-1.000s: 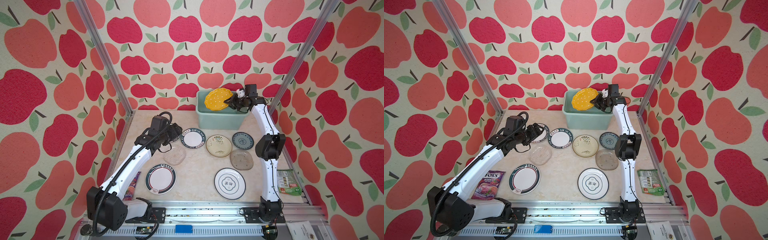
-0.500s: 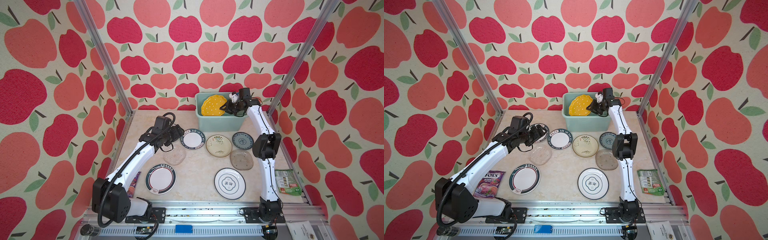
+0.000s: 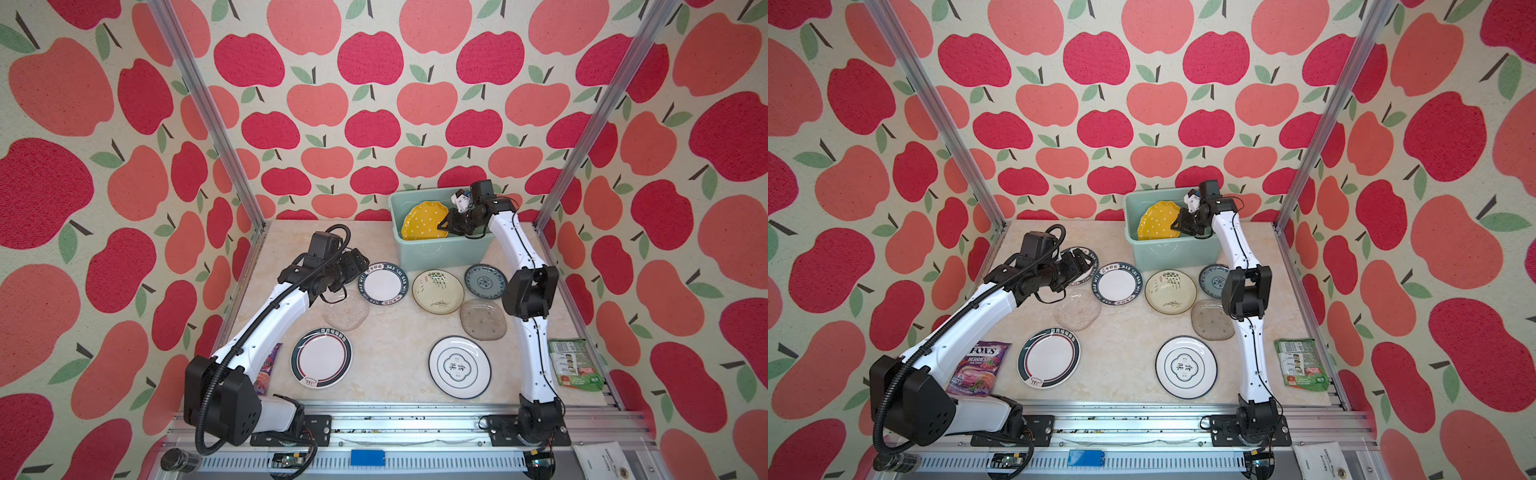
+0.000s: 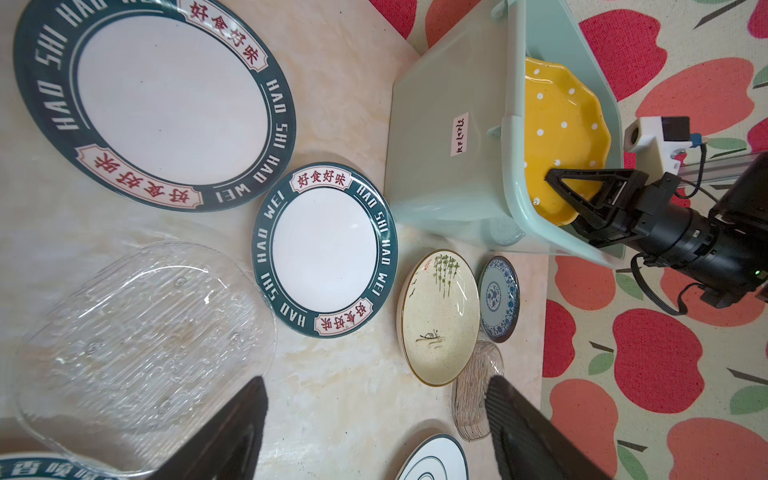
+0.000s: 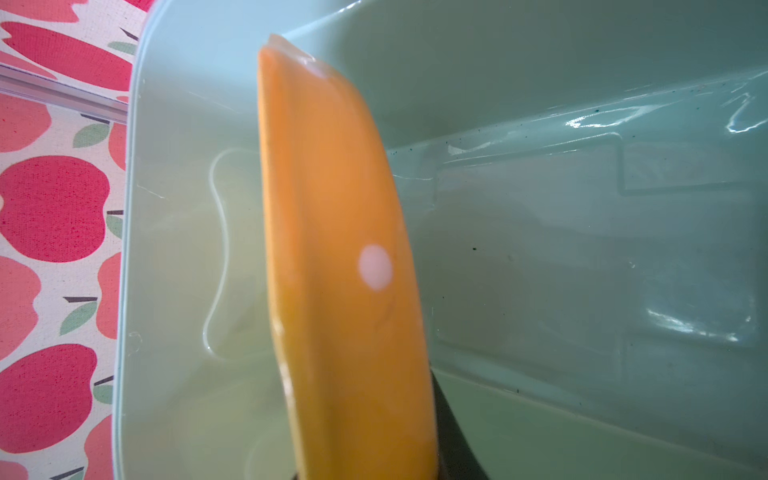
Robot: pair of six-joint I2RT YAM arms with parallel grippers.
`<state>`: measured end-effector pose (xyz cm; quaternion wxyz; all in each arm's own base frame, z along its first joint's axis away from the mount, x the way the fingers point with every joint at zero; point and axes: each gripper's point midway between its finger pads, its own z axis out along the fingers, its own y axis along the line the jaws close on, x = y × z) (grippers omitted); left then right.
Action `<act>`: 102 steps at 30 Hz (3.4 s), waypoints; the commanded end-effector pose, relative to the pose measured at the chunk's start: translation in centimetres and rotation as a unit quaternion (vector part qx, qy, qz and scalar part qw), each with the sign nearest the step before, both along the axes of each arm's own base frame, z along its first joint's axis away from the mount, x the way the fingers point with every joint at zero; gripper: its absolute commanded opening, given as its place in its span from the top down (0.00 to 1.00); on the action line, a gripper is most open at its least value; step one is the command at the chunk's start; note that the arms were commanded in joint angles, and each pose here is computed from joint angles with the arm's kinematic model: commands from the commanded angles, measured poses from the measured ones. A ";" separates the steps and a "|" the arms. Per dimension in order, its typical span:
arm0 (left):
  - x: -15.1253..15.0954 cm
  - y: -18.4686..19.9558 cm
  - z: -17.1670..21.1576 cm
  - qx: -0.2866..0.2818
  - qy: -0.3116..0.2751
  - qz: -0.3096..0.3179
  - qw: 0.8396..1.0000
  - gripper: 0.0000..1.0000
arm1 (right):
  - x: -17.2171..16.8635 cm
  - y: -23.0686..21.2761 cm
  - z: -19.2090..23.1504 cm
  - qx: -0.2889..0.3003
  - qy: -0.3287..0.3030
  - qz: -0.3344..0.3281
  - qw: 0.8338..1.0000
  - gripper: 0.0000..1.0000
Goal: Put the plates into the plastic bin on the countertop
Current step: 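Lower the yellow plate into the bin and open the right gripper, then raise the right gripper out of the bin and move both grippers toward the remaining plates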
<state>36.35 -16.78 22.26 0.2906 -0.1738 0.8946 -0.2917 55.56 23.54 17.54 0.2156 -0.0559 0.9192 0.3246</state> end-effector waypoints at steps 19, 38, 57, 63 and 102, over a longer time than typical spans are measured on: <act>0.5 -0.6 -1.3 -0.003 0.020 -0.005 1.000 0.16 | 0.6 0.9 -4.7 -0.030 -0.006 0.042 0.999 0.87; 0.7 -0.7 -2.1 0.000 0.027 -0.005 1.000 0.16 | 1.4 0.5 -6.4 -0.050 -0.016 0.042 0.998 0.64; 1.2 -0.8 -2.8 0.003 0.037 -0.005 0.999 0.16 | 2.6 -2.5 -8.5 -0.117 -0.023 0.012 0.993 0.50; 1.5 -0.7 -3.0 0.007 0.038 -0.005 0.999 0.16 | 3.2 -3.4 -8.3 -0.125 -0.029 0.001 0.992 0.48; -17.8 -1.0 7.2 -0.032 -0.018 -0.158 0.987 0.14 | -31.3 -8.4 11.1 -0.056 -0.066 0.006 0.996 0.39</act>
